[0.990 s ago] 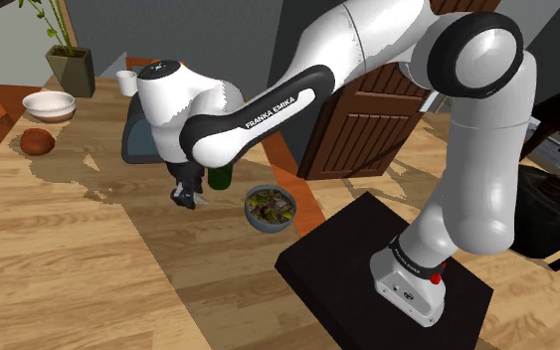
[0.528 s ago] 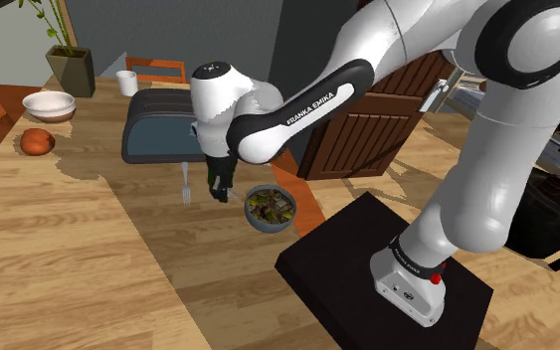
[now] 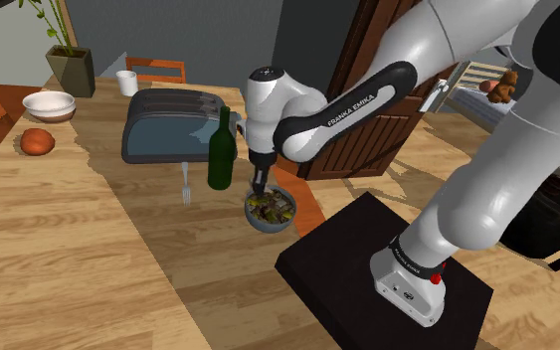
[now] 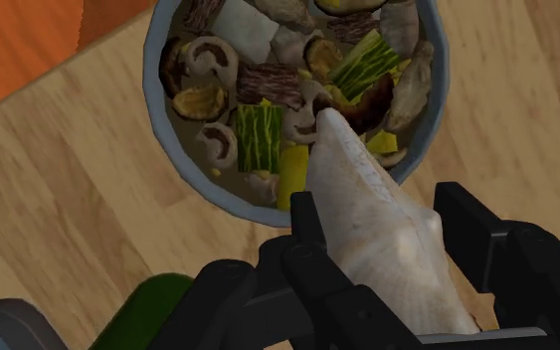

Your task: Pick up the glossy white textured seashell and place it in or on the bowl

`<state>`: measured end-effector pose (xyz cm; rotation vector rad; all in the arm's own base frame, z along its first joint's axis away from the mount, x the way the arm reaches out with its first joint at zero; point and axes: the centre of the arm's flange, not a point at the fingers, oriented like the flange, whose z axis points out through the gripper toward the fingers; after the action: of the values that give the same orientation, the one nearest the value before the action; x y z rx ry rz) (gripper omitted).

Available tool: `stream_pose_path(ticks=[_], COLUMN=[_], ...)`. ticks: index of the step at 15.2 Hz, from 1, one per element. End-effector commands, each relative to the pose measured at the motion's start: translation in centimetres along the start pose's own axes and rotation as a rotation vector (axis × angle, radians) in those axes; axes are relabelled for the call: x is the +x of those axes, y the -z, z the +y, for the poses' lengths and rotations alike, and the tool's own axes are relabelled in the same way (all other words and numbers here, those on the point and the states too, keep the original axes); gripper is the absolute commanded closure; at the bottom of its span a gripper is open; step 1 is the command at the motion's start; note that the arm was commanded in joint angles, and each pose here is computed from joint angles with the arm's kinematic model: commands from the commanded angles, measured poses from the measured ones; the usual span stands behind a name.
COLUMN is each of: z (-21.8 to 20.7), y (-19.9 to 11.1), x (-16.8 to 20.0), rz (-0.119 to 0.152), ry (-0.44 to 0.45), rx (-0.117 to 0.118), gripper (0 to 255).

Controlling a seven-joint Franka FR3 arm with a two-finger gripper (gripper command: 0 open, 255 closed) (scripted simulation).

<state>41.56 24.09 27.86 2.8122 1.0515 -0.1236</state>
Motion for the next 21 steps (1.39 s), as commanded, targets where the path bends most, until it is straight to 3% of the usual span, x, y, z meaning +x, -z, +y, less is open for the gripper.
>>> stream_pose_path(ticks=[1,4,17,21], z=[1.3,3.7,3.0,3.0], y=[-0.4,-1.1,-7.9,-8.2], x=[-2.3,-6.4,-5.5,-5.5], rz=[0.000,0.000,0.000,0.000], ry=[0.001,0.001,0.001,0.001], rx=[0.000,0.000,0.000,0.000], gripper=[255,255,255,255])
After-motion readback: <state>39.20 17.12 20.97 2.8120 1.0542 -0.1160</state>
